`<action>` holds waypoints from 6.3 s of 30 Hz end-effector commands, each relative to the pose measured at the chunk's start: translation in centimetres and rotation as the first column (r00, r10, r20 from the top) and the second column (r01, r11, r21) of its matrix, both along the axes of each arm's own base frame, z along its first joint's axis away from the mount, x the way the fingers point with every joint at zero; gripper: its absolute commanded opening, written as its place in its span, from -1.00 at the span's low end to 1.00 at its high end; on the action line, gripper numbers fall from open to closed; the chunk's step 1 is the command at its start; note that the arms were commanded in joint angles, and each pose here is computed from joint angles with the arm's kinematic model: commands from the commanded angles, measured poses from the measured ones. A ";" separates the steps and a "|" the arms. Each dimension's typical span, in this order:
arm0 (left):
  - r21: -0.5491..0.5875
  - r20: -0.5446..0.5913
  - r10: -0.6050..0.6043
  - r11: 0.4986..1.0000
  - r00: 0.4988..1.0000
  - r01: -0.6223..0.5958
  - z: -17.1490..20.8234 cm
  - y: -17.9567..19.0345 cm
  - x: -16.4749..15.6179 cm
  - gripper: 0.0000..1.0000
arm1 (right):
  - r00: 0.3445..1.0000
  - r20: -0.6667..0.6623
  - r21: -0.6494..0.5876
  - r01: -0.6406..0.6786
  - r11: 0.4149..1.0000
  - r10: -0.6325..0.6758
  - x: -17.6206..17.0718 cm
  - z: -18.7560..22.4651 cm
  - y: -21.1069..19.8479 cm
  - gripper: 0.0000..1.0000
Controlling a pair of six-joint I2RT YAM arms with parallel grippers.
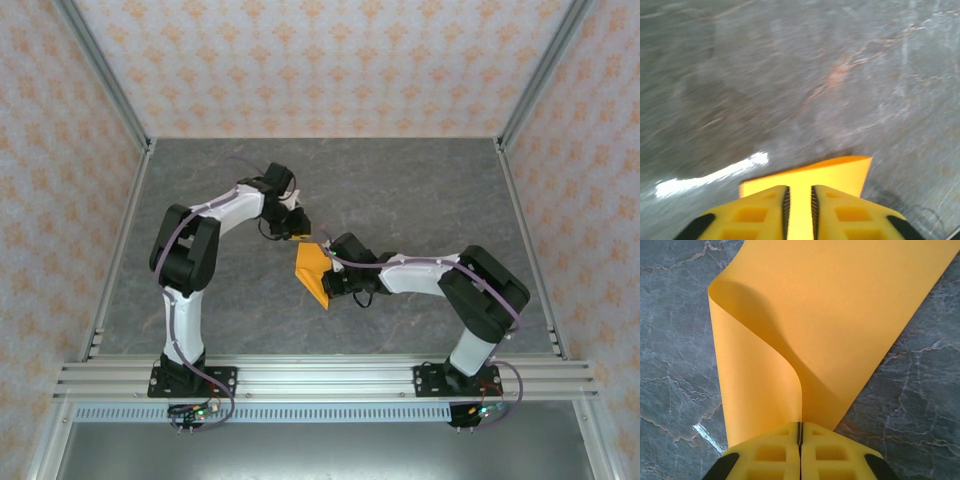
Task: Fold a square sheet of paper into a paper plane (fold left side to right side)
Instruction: Third fold the triangle at the center of the table.
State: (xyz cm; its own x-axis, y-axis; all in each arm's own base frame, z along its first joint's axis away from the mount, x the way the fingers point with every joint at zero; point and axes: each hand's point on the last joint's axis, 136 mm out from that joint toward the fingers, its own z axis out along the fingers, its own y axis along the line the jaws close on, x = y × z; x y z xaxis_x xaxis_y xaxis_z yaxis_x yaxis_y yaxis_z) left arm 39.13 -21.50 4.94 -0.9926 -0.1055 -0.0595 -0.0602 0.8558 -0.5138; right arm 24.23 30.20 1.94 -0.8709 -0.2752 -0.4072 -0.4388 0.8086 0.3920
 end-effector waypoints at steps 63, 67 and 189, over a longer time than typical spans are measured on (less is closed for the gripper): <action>0.065 -0.101 0.009 0.998 0.995 -0.003 -6.8 -0.5 -12.6 -0.95 | 0.978 -0.208 0.253 0.062 0.966 -0.009 -3.4 7.5 3.0 -0.29; 0.064 -0.099 0.012 0.998 0.995 -0.005 -6.7 -0.4 -12.6 -0.95 | 0.962 -0.272 0.266 0.079 0.961 -0.004 -4.1 6.8 4.7 -0.32; -0.018 -0.012 -0.023 1.000 1.000 0.023 -6.1 -1.7 -14.1 -1.00 | 0.819 -0.375 -0.306 0.332 0.892 -0.434 -6.8 -4.7 -4.2 -1.00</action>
State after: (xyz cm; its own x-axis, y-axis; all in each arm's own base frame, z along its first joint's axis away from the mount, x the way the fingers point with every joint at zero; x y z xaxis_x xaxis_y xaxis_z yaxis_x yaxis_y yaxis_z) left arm 24.72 -25.46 1.46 -0.9980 -0.0608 -0.0193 -0.0349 0.7727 -0.6338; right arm 20.07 30.96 1.60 -0.9970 0.0767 -0.0146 0.0594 0.8669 0.4949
